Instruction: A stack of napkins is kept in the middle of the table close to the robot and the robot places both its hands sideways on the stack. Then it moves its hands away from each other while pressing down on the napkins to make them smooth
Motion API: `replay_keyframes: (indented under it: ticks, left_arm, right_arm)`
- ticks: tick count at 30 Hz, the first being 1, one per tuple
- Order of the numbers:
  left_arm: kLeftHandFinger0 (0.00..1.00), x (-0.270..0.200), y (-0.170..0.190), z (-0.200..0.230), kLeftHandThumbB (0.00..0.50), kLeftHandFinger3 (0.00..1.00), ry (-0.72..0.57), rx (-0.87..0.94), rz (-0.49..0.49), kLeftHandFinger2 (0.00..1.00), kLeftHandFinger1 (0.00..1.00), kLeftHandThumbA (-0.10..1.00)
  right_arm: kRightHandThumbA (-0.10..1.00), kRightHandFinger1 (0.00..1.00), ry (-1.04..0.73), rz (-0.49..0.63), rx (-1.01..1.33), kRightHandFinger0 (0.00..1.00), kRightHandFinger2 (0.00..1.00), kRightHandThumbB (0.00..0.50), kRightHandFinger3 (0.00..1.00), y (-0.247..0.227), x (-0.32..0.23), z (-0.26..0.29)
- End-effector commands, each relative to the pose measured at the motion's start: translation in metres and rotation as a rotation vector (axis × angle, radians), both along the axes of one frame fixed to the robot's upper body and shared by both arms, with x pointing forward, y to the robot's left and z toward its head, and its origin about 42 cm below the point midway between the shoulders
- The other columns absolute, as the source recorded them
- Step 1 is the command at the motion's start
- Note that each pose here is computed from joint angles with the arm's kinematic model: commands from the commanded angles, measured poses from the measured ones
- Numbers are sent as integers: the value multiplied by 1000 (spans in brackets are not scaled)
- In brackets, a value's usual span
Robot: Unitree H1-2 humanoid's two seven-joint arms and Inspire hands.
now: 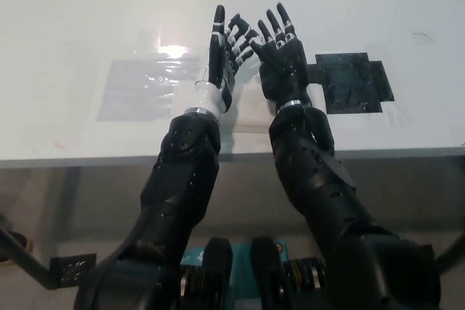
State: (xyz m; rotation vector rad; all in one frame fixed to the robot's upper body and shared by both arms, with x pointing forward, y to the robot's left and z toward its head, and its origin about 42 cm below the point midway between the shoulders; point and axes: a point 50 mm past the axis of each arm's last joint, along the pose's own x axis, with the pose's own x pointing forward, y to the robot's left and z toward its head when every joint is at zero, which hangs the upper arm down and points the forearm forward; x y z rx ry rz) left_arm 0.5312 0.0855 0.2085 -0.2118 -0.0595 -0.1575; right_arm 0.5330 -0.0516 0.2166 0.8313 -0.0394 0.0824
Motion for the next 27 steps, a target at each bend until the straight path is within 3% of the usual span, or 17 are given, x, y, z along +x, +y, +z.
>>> replay_keyframes:
  ticks: [1,2,8,12,15,19,22,23,27]
  left_arm:
    - [1000,12,-13,36,222,1000,-110,3,9,1000,1000,1000]
    - [1000,13,-12,33,237,1000,-94,50,30,1000,1000,1000]
    - [1000,12,-7,14,203,1000,-33,126,67,1000,1000,1000]
    - [1000,10,-2,3,201,1000,-4,149,69,1000,1000,1000]
    - [1000,4,0,-9,233,1000,5,138,77,1000,1000,1000]
    - [1000,1,6,-13,206,1000,-13,104,81,1000,1000,1000]
    - [1000,1,12,-15,200,1000,-46,244,73,1000,1000,1000]
    - [1000,1,15,-18,245,1000,-4,179,86,1000,1000,1000]
    - [1000,-1,20,-27,262,1000,36,149,82,1000,1000,1000]
  right_arm:
    - [1000,1000,-98,68,81,1000,1000,188,1000,21,11,43]
    - [1000,1000,-80,72,75,1000,1000,198,1000,20,11,40]
    - [1000,1000,18,77,79,1000,1000,248,1000,20,7,19]
    - [1000,1000,46,88,69,1000,1000,237,1000,21,3,7]
    - [1000,1000,56,89,71,1000,1000,235,1000,24,-3,-2]
    - [1000,1000,53,104,61,1000,1000,238,1000,29,-6,-5]
    - [1000,1000,61,110,56,1000,1000,261,1000,30,-9,-12]
    - [1000,1000,78,116,58,1000,1000,264,1000,31,-12,-19]
    - [1000,1000,98,124,83,1000,1000,265,1000,28,-17,-31]
